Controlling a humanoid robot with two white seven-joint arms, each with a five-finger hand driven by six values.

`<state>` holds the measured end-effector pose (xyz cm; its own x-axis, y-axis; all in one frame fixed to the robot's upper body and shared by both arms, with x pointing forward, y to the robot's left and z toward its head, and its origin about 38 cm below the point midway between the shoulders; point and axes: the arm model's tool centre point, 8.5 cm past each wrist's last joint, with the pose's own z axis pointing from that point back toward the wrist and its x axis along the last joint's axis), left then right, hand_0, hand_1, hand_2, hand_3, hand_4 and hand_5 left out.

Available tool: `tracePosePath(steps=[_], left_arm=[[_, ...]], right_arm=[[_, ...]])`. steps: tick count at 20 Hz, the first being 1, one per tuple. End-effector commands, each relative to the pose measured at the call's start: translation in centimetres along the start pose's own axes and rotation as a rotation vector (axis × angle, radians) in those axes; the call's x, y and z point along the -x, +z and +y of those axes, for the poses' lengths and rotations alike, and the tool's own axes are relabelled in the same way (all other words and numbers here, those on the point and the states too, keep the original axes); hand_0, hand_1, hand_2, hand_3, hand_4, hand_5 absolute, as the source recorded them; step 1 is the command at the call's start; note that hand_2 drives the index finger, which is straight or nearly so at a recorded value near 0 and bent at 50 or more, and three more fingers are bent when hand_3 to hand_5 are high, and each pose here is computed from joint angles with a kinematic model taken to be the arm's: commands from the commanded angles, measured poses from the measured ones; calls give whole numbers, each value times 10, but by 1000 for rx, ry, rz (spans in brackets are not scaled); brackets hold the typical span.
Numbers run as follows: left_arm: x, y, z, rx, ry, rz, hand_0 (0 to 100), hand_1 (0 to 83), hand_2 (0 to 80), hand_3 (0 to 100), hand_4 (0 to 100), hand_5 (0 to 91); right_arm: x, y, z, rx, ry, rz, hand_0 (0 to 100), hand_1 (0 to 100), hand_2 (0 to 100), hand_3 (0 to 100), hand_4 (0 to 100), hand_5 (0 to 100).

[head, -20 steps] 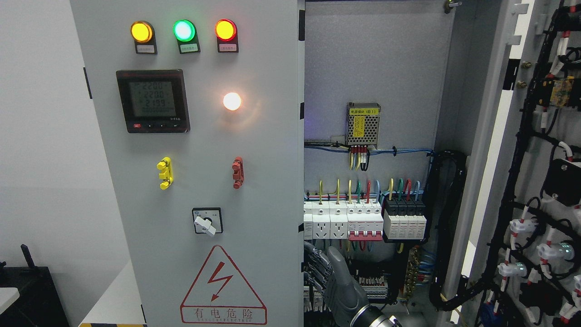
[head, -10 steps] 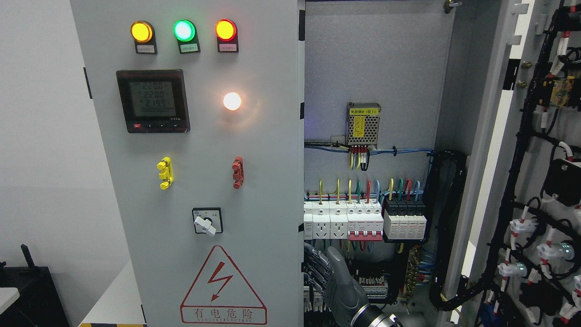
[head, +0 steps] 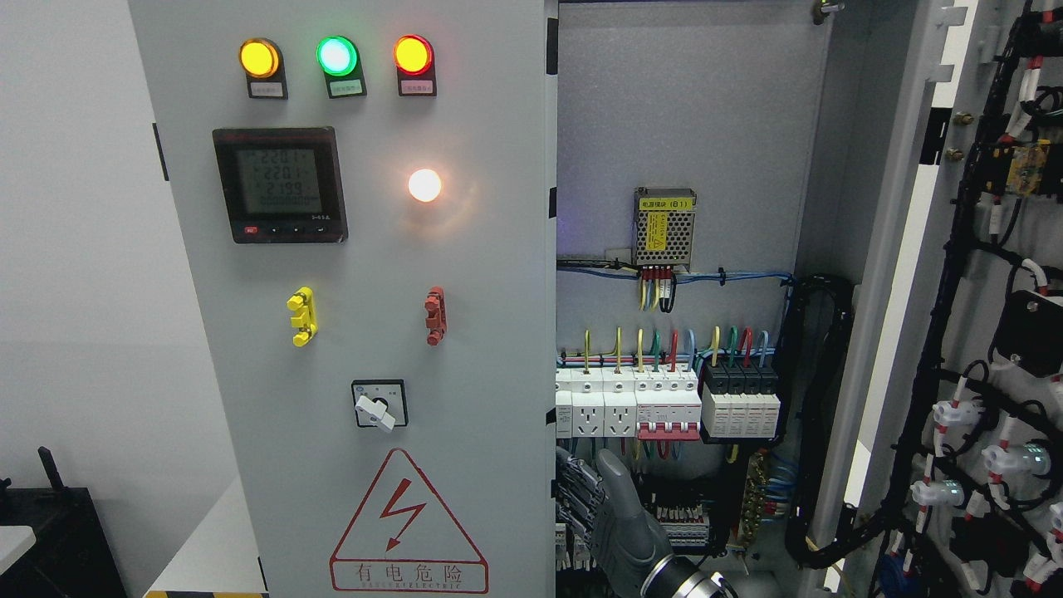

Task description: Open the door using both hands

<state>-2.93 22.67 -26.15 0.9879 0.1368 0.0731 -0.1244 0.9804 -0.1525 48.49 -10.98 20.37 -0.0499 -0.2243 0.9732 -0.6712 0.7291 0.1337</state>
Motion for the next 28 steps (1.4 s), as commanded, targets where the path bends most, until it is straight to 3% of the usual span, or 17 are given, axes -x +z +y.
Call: tracePosePath(steps=[1,20,28], left_arm=[[0,0,0,0,0,1,0,0,0,0,32,0],[0,0,0,0,0,1,0,0,0,0,33,0],[0,0,0,0,0,-1,0,0,0,0,32,0]], right_arm=[[0,0,0,-7,-4,0,0,0,0,0,0,0],[-6,-1,7,-45,1,-16,0,0,0,0,0,0],[-15,0,22,-104,9,-51,0,0,0,0,0,0]])
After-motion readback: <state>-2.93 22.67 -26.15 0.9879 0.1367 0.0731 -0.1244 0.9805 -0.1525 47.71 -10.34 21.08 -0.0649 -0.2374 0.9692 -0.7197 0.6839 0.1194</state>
